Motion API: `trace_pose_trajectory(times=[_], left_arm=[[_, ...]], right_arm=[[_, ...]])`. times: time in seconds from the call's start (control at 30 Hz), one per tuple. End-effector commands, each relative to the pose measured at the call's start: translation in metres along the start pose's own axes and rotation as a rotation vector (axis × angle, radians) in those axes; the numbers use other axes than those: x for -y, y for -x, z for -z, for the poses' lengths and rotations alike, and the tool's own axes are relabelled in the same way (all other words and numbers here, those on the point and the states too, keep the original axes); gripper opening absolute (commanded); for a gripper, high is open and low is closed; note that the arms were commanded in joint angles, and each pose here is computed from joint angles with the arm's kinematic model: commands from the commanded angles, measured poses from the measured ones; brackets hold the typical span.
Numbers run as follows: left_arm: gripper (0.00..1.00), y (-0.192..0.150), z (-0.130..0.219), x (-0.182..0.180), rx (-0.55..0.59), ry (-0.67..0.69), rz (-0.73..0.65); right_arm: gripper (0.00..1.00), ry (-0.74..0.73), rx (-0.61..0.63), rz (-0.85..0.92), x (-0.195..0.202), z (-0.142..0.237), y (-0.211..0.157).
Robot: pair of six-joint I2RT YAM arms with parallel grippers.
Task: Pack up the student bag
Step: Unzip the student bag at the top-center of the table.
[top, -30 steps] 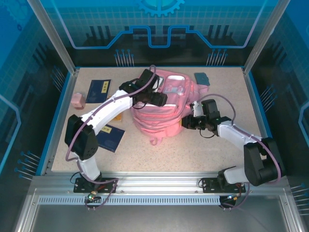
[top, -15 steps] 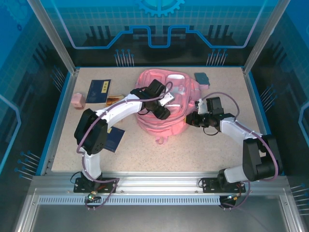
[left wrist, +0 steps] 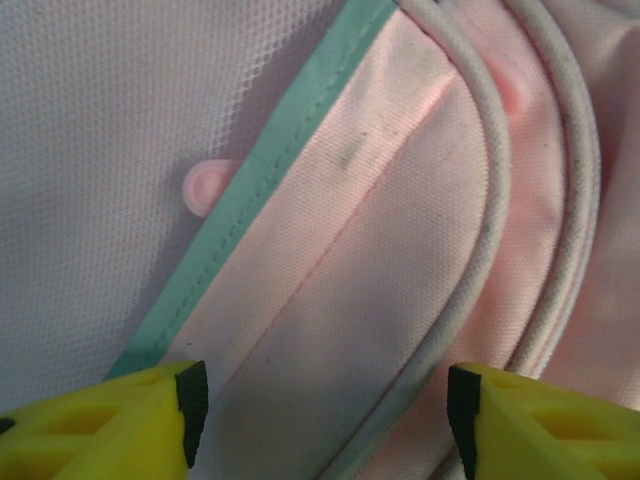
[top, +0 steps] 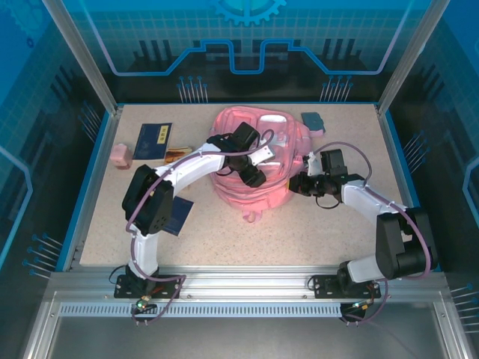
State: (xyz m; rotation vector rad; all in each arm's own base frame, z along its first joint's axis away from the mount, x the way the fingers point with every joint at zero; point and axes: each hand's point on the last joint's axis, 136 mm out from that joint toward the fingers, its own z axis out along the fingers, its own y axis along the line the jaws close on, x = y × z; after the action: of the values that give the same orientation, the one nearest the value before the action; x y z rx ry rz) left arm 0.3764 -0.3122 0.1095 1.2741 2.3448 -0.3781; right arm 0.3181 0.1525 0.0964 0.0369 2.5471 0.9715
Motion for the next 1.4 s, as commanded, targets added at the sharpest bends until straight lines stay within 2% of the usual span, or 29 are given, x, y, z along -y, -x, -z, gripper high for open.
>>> trace_pose_trajectory(times=[0.0, 0.1, 0.27, 0.4, 0.5, 0.67, 0.87, 1.0, 1.1, 1.27, 1.37], left_arm=[[0.68, 0.002, 0.008, 0.016, 0.009, -0.09, -0.037], [0.66, 0.001, 0.0, 0.007, -0.004, -0.044, -0.036], [0.55, 0.007, -0.013, -0.013, -0.006, 0.04, -0.028], [0.5, 0.013, -0.016, -0.013, 0.013, 0.035, -0.029], [0.38, 0.013, -0.019, -0.014, 0.009, 0.044, -0.023], [0.19, 0.026, -0.014, -0.023, 0.08, 0.095, 0.061], [0.09, 0.042, -0.01, -0.016, 0.174, 0.089, 0.159], [0.08, 0.046, -0.01, -0.018, 0.201, 0.093, 0.203], [0.12, 0.047, -0.004, -0.018, 0.216, 0.089, 0.222], [0.35, 0.047, 0.018, -0.017, 0.252, 0.058, 0.293], [0.48, 0.046, 0.037, -0.018, 0.288, 0.045, 0.372]], right_arm=[[0.09, 0.043, 0.008, 0.024, -0.011, 0.003, 0.011], [0.09, 0.045, 0.004, 0.017, -0.01, 0.002, 0.011], [0.09, 0.045, -0.003, 0.018, -0.011, 0.003, 0.008], [0.09, 0.05, -0.015, 0.019, -0.012, 0.004, 0.004], [0.09, 0.062, -0.036, 0.017, -0.014, 0.004, -0.003], [0.1, 0.097, -0.11, 0.005, -0.024, -0.007, -0.034], [0.1, 0.162, -0.166, 0.019, -0.059, -0.034, -0.071], [0.12, 0.203, -0.144, 0.02, -0.077, -0.042, -0.076], [0.19, 0.138, -0.098, 0.017, -0.068, -0.03, -0.069], [0.53, -0.002, 0.048, -0.017, -0.042, 0.016, -0.043], [0.67, -0.044, 0.095, -0.081, -0.03, 0.037, -0.03]])
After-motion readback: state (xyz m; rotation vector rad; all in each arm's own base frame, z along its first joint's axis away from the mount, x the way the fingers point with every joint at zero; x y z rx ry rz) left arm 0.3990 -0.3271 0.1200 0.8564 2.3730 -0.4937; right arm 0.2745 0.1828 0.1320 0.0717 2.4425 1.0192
